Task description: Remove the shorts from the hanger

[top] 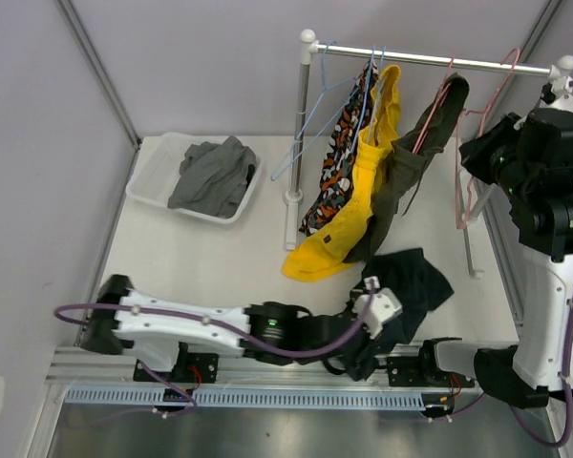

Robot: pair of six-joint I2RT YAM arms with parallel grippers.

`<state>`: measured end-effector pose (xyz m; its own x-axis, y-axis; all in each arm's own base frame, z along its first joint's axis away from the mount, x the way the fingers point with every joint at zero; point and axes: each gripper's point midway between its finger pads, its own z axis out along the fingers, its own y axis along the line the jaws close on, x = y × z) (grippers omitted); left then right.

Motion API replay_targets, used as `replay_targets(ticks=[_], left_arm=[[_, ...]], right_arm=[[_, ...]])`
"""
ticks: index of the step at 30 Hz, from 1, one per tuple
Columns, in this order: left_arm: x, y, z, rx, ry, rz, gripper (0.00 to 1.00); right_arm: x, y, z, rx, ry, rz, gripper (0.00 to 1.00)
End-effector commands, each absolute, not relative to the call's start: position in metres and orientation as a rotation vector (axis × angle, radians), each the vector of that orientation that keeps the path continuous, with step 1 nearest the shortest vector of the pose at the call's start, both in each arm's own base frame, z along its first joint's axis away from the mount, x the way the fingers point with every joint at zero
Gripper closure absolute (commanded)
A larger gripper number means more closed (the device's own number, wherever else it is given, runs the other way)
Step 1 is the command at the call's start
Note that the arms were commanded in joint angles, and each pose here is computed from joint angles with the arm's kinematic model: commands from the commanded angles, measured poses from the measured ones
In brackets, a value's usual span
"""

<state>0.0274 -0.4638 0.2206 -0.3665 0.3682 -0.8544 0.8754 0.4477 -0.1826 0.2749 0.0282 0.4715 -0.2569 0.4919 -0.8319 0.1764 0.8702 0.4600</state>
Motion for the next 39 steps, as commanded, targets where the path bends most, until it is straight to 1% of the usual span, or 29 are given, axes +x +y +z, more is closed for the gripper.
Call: replay_targets(ticks=[1, 4, 5, 6, 7, 8, 11, 15, 18, 19, 20, 24, 27, 28, 29, 31, 32, 33, 34, 36, 37, 39], left_arm=[[0.044, -0.408, 0.277, 0.819, 1.899, -0.841, 1.00], [0.039, -0.367, 0.265, 0.797, 1.932, -0.784, 1.00], [0.038, -0.350, 0.280, 0.735, 1.916, -0.823, 1.00], [0.038, -0.337, 0.267, 0.742, 1.928, -0.797, 1.00], [0.035, -0.326, 0.265, 0.746, 1.928, -0.792, 1.00], [0.040, -0.312, 0.270, 0.689, 1.922, -0.808, 1.00], [0.047, -0.286, 0.262, 0.633, 1.936, -0.784, 1.00], [0.058, -0.269, 0.271, 0.571, 1.919, -0.765, 1.00], [0.068, -0.260, 0.280, 0.547, 1.891, -0.714, 1.00], [0.071, -0.258, 0.293, 0.535, 1.870, -0.717, 1.00], [0.074, -0.257, 0.294, 0.545, 1.858, -0.696, 1.00], [0.088, -0.257, 0.322, 0.542, 1.813, -0.676, 1.00], [0.114, -0.251, 0.342, 0.537, 1.773, -0.601, 1.00], [0.120, -0.248, 0.361, 0.512, 1.749, -0.611, 1.00], [0.126, -0.246, 0.368, 0.503, 1.736, -0.591, 1.00], [0.149, -0.237, 0.382, 0.489, 1.704, -0.516, 1.00], [0.156, -0.230, 0.408, 0.444, 1.672, -0.535, 1.00], [0.172, -0.218, 0.417, 0.416, 1.656, -0.473, 1.00], [0.177, -0.217, 0.435, 0.406, 1.626, -0.492, 1.00], [0.193, -0.194, 0.478, 0.336, 1.554, -0.450, 1.00], [0.200, -0.198, 0.482, 0.349, 1.550, -0.430, 1.00], [0.213, -0.179, 0.521, 0.285, 1.489, -0.393, 1.00]], right_arm=[[0.289, 0.007, 0.506, 0.520, 1.670, 0.235, 1.00], [0.301, 0.000, 0.510, 0.542, 1.644, 0.195, 1.00], [0.309, -0.001, 0.507, 0.540, 1.655, 0.182, 1.00], [0.313, -0.002, 0.505, 0.545, 1.654, 0.173, 1.00], [0.319, -0.004, 0.505, 0.549, 1.648, 0.169, 1.00], [0.328, -0.005, 0.501, 0.553, 1.659, 0.164, 1.00], [0.347, -0.013, 0.490, 0.567, 1.660, 0.140, 1.00], [0.374, -0.030, 0.469, 0.607, 1.686, 0.145, 1.00], [0.381, -0.038, 0.458, 0.626, 1.693, 0.150, 1.00], [0.383, -0.038, 0.454, 0.626, 1.694, 0.155, 1.00], [0.385, -0.040, 0.441, 0.627, 1.722, 0.154, 1.00], [0.384, -0.044, 0.427, 0.625, 1.727, 0.177, 1.00], [0.379, -0.044, 0.417, 0.638, 1.744, 0.198, 1.00], [0.376, -0.044, 0.417, 0.638, 1.741, 0.204, 1.00], [0.374, -0.044, 0.410, 0.645, 1.755, 0.202, 1.00], [0.366, -0.044, 0.412, 0.640, 1.748, 0.208, 1.00], [0.362, -0.044, 0.409, 0.645, 1.755, 0.204, 0.95], [0.360, -0.045, 0.408, 0.647, 1.759, 0.202, 0.78], [0.354, -0.045, 0.410, 0.641, 1.757, 0.199, 0.34], [0.350, -0.046, 0.411, 0.644, 1.750, 0.188, 0.02], [0.345, -0.048, 0.415, 0.647, 1.733, 0.176, 0.00], [0.340, -0.048, 0.416, 0.650, 1.730, 0.171, 0.01]])
